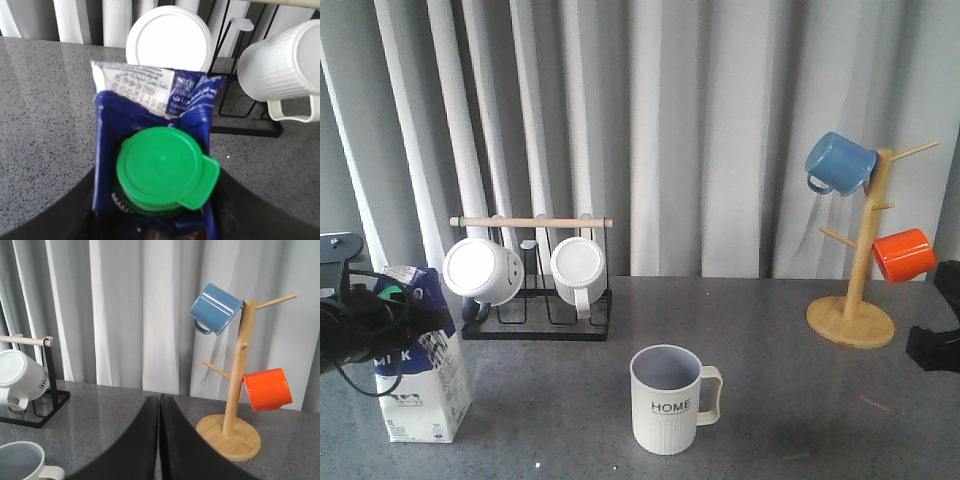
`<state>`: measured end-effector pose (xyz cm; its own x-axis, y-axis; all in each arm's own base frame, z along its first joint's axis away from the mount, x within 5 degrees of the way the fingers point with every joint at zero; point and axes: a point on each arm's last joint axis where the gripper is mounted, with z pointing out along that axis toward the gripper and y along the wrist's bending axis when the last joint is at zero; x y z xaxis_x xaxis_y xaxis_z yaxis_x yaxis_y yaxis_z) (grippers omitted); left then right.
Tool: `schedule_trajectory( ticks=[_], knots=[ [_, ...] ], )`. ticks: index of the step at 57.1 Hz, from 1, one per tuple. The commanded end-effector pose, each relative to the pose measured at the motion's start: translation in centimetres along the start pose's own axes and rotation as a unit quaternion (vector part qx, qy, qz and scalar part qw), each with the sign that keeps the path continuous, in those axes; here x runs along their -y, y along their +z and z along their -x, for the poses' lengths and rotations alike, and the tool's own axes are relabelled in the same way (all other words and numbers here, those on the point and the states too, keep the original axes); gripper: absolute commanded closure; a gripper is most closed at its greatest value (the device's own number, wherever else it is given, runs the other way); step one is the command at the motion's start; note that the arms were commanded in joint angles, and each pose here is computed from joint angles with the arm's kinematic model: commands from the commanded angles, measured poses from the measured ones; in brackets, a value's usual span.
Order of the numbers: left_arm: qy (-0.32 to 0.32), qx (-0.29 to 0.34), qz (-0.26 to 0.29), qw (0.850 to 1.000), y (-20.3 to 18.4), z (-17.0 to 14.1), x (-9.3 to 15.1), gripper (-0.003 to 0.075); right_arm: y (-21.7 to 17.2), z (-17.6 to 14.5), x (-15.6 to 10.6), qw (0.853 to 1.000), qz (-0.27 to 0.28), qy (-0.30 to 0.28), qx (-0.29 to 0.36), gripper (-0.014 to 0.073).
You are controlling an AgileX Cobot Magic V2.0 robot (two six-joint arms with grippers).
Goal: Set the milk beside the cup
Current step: 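Grasp the Pascual milk carton with the left gripper and lift it, then carry the milk carton with the left gripper beside the white mug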
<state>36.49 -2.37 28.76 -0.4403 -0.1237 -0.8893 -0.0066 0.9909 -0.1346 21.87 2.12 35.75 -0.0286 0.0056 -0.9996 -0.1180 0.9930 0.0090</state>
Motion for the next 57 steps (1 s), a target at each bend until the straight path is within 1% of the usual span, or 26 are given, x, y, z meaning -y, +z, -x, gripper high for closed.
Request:
schedule_trajectory(
  ticks=[1,7,17,25,30,38,42,47,51,54,57],
  knots=[
    [-0.005,0.074,-0.019,0.997,-1.6,2.8,0.7,0.0620,-0.4,1.9,-0.1,0.998,0.007,-0.006,0.055,0.0603],
    [0.002,0.094,-0.022,0.995,-2.4,3.7,0.9,0.0629,-0.4,1.9,-0.1,0.998,0.007,-0.006,0.055,0.0603],
    [-0.004,0.151,-0.034,0.988,-5.2,5.7,1.2,0.0627,-0.4,1.9,-0.1,0.998,0.007,-0.006,0.055,0.0603],
    [-0.007,0.170,-0.038,0.985,-7.1,6.7,1.3,0.0627,-0.4,1.9,-0.1,0.998,0.007,-0.006,0.055,0.0603],
    [-0.007,0.168,-0.036,0.985,-7.4,6.7,1.3,0.0627,-0.4,1.9,-0.1,0.998,0.007,-0.006,0.055,0.0603],
    [-0.010,0.134,-0.030,0.990,-7.3,6.3,1.3,0.0627,-0.4,1.9,-0.1,0.998,0.007,-0.006,0.055,0.0603],
    [0.002,0.131,-0.047,0.990,-7.3,6.1,2.5,0.0627,-0.4,1.9,-0.1,0.998,0.007,-0.006,0.055,0.0603],
    [0.056,0.129,-0.076,0.987,-7.5,5.7,4.8,0.0627,-0.4,1.9,-0.1,0.998,0.007,-0.006,0.055,0.0603],
    [0.081,0.137,-0.096,0.983,-7.7,5.5,6.3,0.0627,-0.4,1.9,-0.1,0.998,0.007,-0.006,0.055,0.0603],
    [0.078,0.147,-0.108,0.980,-8.0,5.5,7.2,0.0627,-0.4,1.9,-0.1,0.998,0.007,-0.006,0.055,0.0603],
    [0.059,0.161,-0.116,0.978,-8.2,5.5,8.1,0.0627,-0.4,1.9,-0.1,0.998,0.007,-0.006,0.055,0.0603]
  ],
)
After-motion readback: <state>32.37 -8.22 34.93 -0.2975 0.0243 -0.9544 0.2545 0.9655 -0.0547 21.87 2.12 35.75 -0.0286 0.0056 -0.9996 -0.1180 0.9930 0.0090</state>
